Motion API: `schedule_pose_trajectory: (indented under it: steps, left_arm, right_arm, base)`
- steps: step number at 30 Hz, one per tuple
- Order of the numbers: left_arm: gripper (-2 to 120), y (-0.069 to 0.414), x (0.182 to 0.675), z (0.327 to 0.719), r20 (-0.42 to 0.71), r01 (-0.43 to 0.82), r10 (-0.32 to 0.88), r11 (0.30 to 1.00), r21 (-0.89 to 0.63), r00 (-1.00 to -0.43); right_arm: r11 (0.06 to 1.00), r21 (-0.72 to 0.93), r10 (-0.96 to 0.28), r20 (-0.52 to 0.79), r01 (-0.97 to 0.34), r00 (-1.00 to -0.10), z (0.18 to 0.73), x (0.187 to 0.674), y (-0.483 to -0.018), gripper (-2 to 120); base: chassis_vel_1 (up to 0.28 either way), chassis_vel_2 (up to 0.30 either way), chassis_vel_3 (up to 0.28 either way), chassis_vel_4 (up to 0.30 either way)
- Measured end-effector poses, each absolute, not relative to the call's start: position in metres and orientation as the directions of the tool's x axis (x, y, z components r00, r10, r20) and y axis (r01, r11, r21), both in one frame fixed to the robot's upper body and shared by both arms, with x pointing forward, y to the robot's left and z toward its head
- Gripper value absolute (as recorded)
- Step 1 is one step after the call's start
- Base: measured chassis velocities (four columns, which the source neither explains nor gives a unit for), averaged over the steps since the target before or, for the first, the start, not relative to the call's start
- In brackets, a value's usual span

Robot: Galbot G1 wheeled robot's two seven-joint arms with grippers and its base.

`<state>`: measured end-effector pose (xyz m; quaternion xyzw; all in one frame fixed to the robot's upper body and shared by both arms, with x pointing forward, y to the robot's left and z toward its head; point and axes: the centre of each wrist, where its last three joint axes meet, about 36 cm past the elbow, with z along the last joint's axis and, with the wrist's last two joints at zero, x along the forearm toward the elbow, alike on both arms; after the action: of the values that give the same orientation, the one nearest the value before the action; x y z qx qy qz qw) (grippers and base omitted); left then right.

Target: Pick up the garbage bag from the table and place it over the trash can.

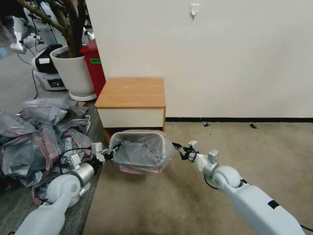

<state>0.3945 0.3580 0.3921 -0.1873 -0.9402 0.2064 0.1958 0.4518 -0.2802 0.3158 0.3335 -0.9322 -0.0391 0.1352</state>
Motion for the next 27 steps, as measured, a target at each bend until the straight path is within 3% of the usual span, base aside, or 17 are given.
schedule_pose_trajectory:
  steps: [5,8,11,12,13,19,23,26,27]
  left_arm:
    - [2,0.37,0.399,0.397,0.271,0.289,0.437,0.846,-0.448,-0.858]
    - [2,0.378,0.398,0.398,0.25,0.308,0.446,0.841,-0.445,-0.859]
    - [2,0.38,0.398,0.397,0.243,0.314,0.451,0.838,-0.446,-0.858]
    - [2,0.381,0.397,0.396,0.238,0.32,0.456,0.835,-0.448,-0.857]
    - [2,0.382,0.395,0.395,0.226,0.33,0.462,0.831,-0.449,-0.857]
    - [2,0.377,0.393,0.391,0.227,0.325,0.459,0.831,-0.451,-0.859]
    - [2,0.371,0.393,0.389,0.251,0.298,0.43,0.852,-0.432,-0.867]
    - [2,0.358,0.393,0.39,0.286,0.242,0.367,0.887,-0.392,-0.885]
    - [2,0.358,0.393,0.39,0.286,0.242,0.367,0.887,-0.392,-0.885]
  right_arm:
    - [0.697,0.377,-0.702,0.186,-0.61,-0.688,0.313,0.45,-0.31,20]
    - [0.537,0.534,-0.803,0.085,-0.653,-0.59,0.306,0.449,-0.335,35]
    - [0.482,0.567,-0.83,0.053,-0.668,-0.555,0.304,0.449,-0.34,39]
    - [0.437,0.591,-0.852,0.03,-0.678,-0.523,0.302,0.448,-0.343,44]
    - [0.358,0.613,-0.883,-0.023,-0.704,-0.469,0.303,0.447,-0.338,61]
    - [0.387,0.546,-0.874,-0.038,-0.743,-0.484,0.332,0.441,-0.311,77]
    - [0.467,0.42,-0.855,-0.012,-0.778,-0.519,0.369,0.433,-0.288,72]
    - [0.601,0.188,-0.793,0.012,-0.777,-0.61,0.413,0.418,-0.271,59]
    - [0.601,0.188,-0.793,0.012,-0.777,-0.61,0.413,0.418,-0.271,59]
  base:
    - [0.0,0.0,0.0,0.0]
    - [0.0,0.0,0.0,0.0]
    - [0.0,0.0,0.0,0.0]
    - [0.0,0.0,0.0,0.0]
    - [0.0,0.0,0.0,0.0]
    - [0.0,0.0,0.0,0.0]
    - [0.0,0.0,0.0,0.0]
    - [0.0,0.0,0.0,0.0]
    - [0.0,0.0,0.0,0.0]
